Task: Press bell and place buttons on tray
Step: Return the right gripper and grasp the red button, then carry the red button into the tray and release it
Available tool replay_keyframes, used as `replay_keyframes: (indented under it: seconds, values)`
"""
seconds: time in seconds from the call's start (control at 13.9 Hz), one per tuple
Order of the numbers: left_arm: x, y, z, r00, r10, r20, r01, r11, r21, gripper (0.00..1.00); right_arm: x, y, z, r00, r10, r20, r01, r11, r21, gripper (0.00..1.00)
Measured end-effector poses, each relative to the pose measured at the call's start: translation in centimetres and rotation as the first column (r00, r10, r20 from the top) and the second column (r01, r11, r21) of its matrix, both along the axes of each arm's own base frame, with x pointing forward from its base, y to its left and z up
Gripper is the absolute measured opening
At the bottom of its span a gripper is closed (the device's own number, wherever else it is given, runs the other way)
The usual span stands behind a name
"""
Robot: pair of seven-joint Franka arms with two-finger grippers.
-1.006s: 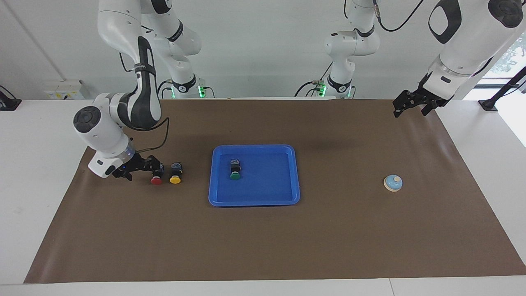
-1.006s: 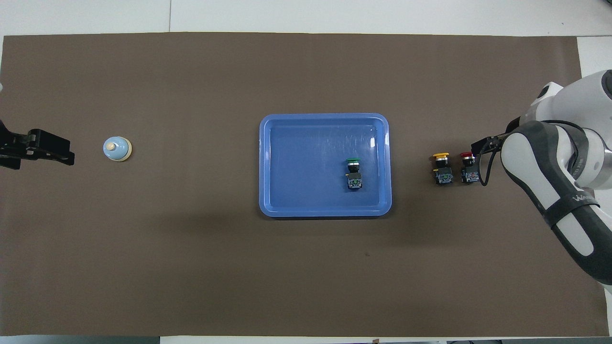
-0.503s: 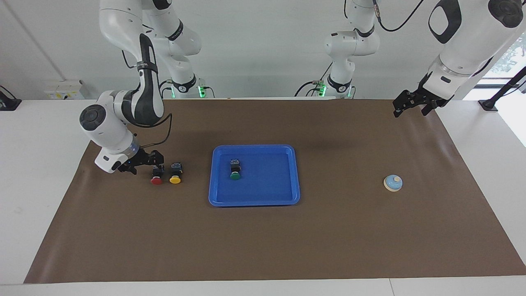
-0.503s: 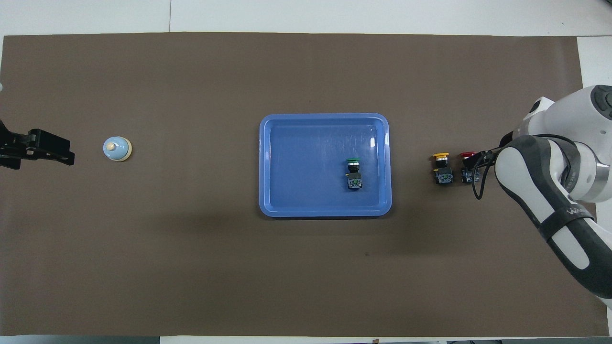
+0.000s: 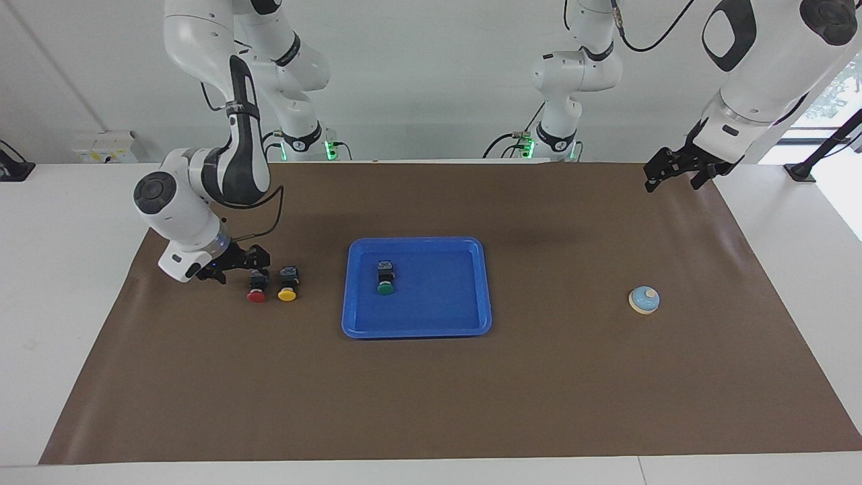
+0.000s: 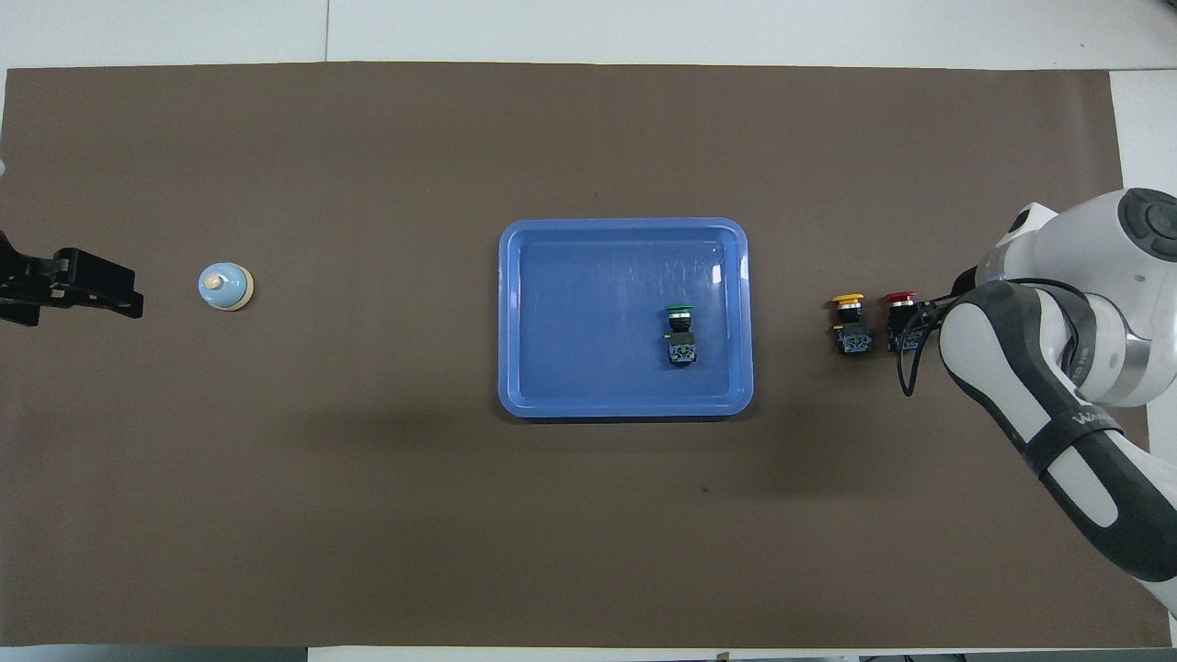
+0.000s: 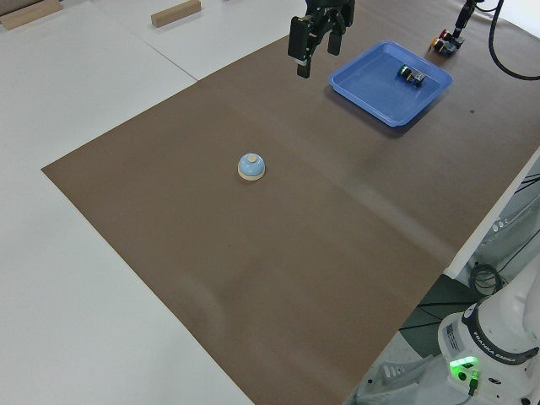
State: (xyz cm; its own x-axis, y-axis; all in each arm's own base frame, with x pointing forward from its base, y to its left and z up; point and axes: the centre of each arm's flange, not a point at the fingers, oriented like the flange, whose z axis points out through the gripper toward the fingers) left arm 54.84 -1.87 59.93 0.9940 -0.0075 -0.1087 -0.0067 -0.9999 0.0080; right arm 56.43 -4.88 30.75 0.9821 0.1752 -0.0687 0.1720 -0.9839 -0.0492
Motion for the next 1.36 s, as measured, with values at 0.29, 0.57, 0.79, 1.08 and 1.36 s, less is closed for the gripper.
replay_keyframes:
  seconds: [0.29, 0.57, 0.79, 1.08, 1.36]
  values:
    - [0.0, 0.0, 0.0, 1.0, 0.0, 0.0, 0.0, 1.0, 0.0, 1.0, -0.4, 0.4, -0.6, 1.0, 0.003, 0.01, -0.003, 1.0, -0.002, 1.0]
    - [0.0, 0.0, 0.0, 1.0, 0.0, 0.0, 0.0, 1.0, 0.0, 1.0, -1.1, 0.4, -1.7, 1.0, 0.001, 0.029, -0.001, 1.0, -0.005, 0.88]
    - [0.0, 0.0, 0.0, 1.0, 0.0, 0.0, 0.0, 1.0, 0.0, 1.0, -1.1, 0.4, -1.7, 0.999, 0.0, 0.032, 0.0, 1.0, -0.005, 0.52]
    - [0.0, 0.0, 0.0, 1.0, 0.0, 0.0, 0.0, 1.0, 0.0, 1.0, 0.0, 1.1, 0.5, 0.998, -0.048, 0.043, 0.048, 0.999, -0.005, 0.41]
    - [0.0, 0.0, 0.0, 1.0, 0.0, 0.0, 0.0, 1.0, 0.0, 1.0, 1.2, 10.7, 4.4, 0.984, -0.177, 0.034, 0.177, 0.984, -0.01, 0.41]
